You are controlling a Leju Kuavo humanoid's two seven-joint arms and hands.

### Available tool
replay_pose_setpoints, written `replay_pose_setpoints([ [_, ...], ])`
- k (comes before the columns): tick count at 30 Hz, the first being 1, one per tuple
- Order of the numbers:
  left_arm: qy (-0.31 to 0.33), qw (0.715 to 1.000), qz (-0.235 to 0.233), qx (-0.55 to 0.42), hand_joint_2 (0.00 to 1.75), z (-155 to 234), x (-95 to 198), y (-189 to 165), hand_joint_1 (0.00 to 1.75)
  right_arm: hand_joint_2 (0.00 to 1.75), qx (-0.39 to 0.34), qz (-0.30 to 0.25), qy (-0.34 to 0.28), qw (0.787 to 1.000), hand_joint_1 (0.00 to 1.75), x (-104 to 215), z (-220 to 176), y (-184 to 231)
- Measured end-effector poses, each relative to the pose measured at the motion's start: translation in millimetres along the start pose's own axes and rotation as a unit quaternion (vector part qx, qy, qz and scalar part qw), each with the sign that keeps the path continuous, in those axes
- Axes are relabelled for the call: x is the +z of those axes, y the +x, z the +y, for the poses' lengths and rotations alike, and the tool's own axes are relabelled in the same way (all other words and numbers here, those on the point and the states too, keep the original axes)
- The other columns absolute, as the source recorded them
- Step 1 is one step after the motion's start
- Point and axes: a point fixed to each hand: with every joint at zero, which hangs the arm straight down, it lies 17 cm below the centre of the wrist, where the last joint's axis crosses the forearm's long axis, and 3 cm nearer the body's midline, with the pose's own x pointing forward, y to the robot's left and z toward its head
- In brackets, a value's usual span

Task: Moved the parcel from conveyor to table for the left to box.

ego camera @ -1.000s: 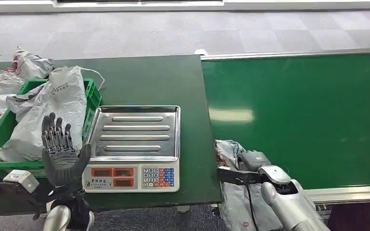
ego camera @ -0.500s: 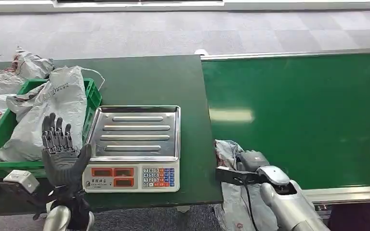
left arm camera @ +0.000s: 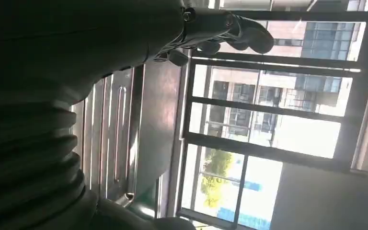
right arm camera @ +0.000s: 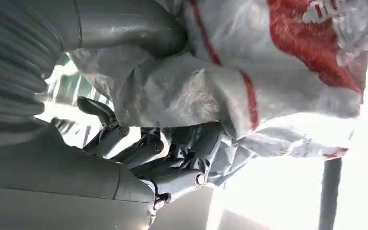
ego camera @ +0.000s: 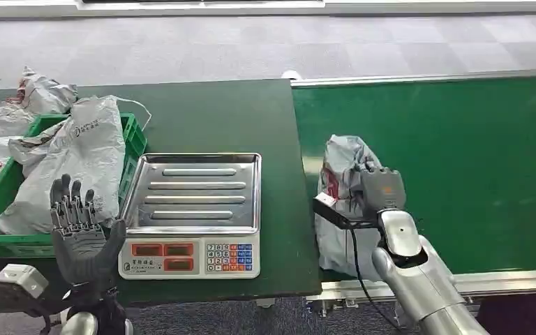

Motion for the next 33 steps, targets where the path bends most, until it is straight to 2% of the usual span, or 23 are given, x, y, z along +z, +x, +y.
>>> replay_pose_setpoints([
  [3, -0.001, 1.0, 0.0, 0.004, 1.75, -3, 0, 0, 0.0, 1.75, 0.012, 0.022, -0.096, 0.995, 1.75, -14, -74, -8],
  [7, -0.003, 1.0, -0.006, 0.007, 1.75, -6, -6, 2, 0.0, 1.75, 0.013, 0.054, -0.183, 0.982, 1.75, -17, -141, -25],
  [14, -0.004, 1.0, -0.008, 0.011, 1.75, -9, -12, 2, 0.0, 1.75, 0.003, 0.122, -0.301, 0.946, 1.75, 1, -204, -55],
  [16, -0.005, 1.0, -0.006, 0.012, 1.75, -11, -14, 0, 0.0, 1.75, -0.017, 0.129, -0.314, 0.94, 1.75, 2, -212, -60],
  [18, -0.006, 1.0, -0.003, 0.013, 1.75, -12, -14, -3, 0.0, 1.75, -0.088, 0.072, -0.277, 0.954, 1.75, -18, -205, -42],
  [20, -0.01, 1.0, -0.002, 0.015, 1.75, -17, -17, -6, 0.0, 1.75, -0.154, 0.025, -0.258, 0.954, 1.75, -36, -202, -17],
  [23, -0.012, 1.0, 0.001, 0.016, 1.75, -19, -17, -10, 0.0, 1.75, -0.183, 0.009, -0.249, 0.951, 1.75, -48, -203, 0],
  [24, -0.014, 1.0, 0.002, 0.017, 1.75, -21, -17, -11, 0.0, 1.75, -0.195, -0.014, -0.238, 0.951, 1.75, -53, -202, 12],
  [26, -0.023, 0.999, 0.005, 0.025, 1.75, -27, -19, -16, 0.0, 1.75, -0.226, -0.117, -0.195, 0.947, 1.75, -62, -197, 60],
  [28, -0.035, 0.999, 0.009, 0.036, 1.75, -40, -29, -24, 0.0, 1.75, -0.276, -0.249, -0.149, 0.916, 1.75, -58, -202, 136],
  [30, -0.039, 0.998, 0.013, 0.046, 1.75, -49, -38, -32, 0.0, 1.75, -0.306, -0.338, -0.128, 0.881, 1.75, -48, -218, 202],
  [33, -0.037, 0.998, 0.028, 0.052, 1.75, -53, -41, -45, 0.0, 1.75, -0.336, -0.423, -0.106, 0.835, 1.75, -27, -244, 273],
])
